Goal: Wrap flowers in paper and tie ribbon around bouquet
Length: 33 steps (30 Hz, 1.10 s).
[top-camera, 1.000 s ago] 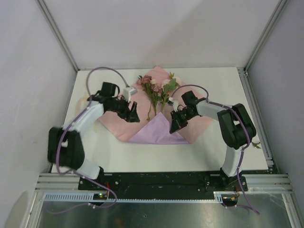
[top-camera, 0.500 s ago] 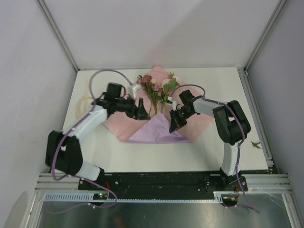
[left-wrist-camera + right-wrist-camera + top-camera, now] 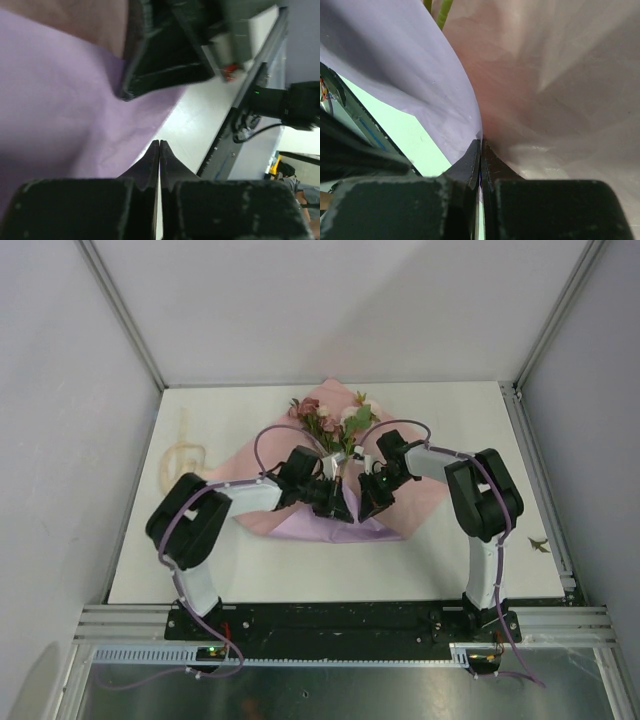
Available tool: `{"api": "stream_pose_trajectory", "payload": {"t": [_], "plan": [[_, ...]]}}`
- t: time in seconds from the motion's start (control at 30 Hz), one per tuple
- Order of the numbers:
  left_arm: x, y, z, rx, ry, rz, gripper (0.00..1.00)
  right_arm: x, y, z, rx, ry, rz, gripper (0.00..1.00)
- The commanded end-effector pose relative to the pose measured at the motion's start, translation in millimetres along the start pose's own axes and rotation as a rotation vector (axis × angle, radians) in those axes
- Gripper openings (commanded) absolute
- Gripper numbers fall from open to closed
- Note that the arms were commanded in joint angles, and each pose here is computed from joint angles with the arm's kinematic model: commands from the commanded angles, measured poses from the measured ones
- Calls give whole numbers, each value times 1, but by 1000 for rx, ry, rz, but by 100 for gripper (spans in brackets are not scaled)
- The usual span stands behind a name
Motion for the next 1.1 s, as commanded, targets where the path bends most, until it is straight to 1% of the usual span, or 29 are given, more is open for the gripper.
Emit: {"api": "stream_pose_trajectory", "payload": {"t": [0.0,0.17,0.23,0.3,0.33,0.4,0.47,0.53,0.67,0.83,0.9,1.07], "plan": [[-4,-23,14,-76,60,-39,1,-6,3,1,7,-12,-4,0],[9,-30,38,-207,113,9,0,-6,6,2,17,-17,-6,2],[16,-31,47,-259,139,37,0,-7,9,3,24,-11,-16,8],[22,-31,54,-302,158,53,0,-8,15,5,39,-5,-29,21],[24,-31,56,-312,165,57,0,-8,20,6,46,4,-36,28],[27,-32,59,-323,174,66,0,-9,36,13,56,26,-67,39],[28,-32,60,-323,180,72,0,-6,50,22,37,43,-92,47],[28,-33,60,-324,180,74,0,0,60,33,2,58,-115,51],[28,-34,61,-326,179,78,0,14,64,53,-79,65,-136,50],[28,-33,61,-327,173,79,0,30,38,69,-179,34,-73,41],[29,-33,61,-331,170,81,0,35,22,67,-193,4,-31,39],[28,-32,61,-332,161,80,0,42,-4,50,-157,-53,15,35]]}}
Point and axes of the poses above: each gripper's point midway between its finger pads, its own y axis back along the fingers, its own z axis along the line the jaws close on, x = y × z, the point moved 8 cm from there along y, back along the fingers, and after that the axes turned 1 degree about -y, right-handed, at the moved point
